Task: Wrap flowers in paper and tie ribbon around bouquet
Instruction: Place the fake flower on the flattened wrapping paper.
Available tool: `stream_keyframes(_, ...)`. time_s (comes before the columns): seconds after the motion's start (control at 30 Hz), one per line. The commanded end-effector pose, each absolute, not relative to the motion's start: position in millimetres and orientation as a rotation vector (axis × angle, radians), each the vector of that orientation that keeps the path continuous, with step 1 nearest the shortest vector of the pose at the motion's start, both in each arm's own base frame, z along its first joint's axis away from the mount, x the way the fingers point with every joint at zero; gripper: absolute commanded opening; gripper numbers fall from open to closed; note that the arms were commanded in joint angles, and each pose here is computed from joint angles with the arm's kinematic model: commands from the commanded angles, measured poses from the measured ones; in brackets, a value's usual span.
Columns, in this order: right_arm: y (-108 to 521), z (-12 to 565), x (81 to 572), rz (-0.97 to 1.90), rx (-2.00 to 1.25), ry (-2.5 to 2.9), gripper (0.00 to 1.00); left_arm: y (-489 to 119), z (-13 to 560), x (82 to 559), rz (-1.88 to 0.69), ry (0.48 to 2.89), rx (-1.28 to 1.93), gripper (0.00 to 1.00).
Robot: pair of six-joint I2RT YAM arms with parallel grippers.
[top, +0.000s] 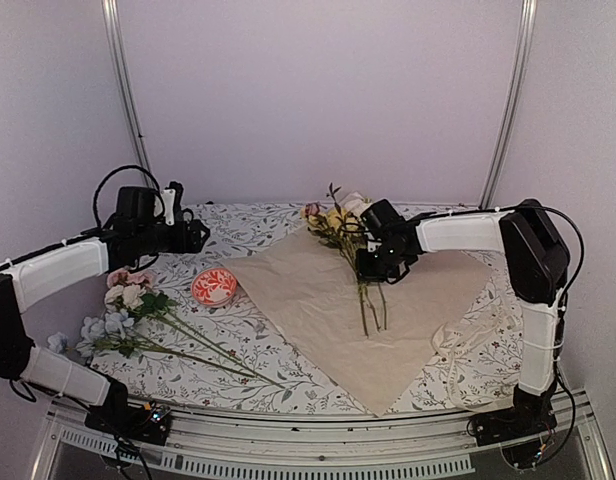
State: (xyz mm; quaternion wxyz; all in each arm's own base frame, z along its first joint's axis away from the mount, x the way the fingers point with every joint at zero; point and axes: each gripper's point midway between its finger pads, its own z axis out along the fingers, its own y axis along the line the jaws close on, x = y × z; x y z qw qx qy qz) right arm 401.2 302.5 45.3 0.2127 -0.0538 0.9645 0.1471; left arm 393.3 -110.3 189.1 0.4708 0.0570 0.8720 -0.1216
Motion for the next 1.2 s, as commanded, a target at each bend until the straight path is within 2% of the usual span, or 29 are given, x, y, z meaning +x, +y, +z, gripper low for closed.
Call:
stream_keyframes(0.0,305.6,71.6,408.8,0.461,-0.19,2.565,0.0,-103.6,197.5,393.5,-0.302,2.107,0.112,0.9)
stream_keyframes(0.13,310.1,80.1,408.2,0.477,-0.212,2.548,0.0,-104.1,198.4,396.6,-0.366,2.101,0.103,0.89)
stream_keyframes(0.33,347.6,126.2,390.1,0.61,-0.363,2.394,0.0,-88.8,202.1,402.8,-0.457,2.075,0.029,0.87)
stream_keyframes(0.47,357.0,113.4,379.9,0.703,-0.382,2.418,0.0,-81.8,201.3,402.5,-0.446,2.072,0.01,0.87)
stream_keyframes(0.67,355.5,68.7,377.9,0.689,-0.34,2.529,0.0,-79.2,204.1,399.1,-0.426,2.06,0.014,0.87)
stream_keyframes(0.77,352.6,62.8,377.3,0.677,-0.309,2.559,0.19,-77.6,204.4,398.3,-0.412,2.061,0.013,0.87)
stream_keyframes(0.83,351.2,72.4,377.9,0.676,-0.295,2.542,0.37,-76.0,204.6,397.6,-0.404,2.062,0.008,0.87)
stream_keyframes(0.9,352.3,87.5,376.6,0.669,-0.306,2.51,0.48,-73.8,205.1,397.4,-0.389,2.06,0.002,0.87)
stream_keyframes(1.0,364.4,111.5,364.5,0.688,-0.379,2.464,0.55,-67.8,202.9,397.9,-0.351,2.066,-0.018,0.87)
stream_keyframes(1.17,403.3,140.7,318.4,0.702,-0.597,2.433,0.56,-53.8,193.6,395.1,-0.22,2.134,-0.088,0.84)
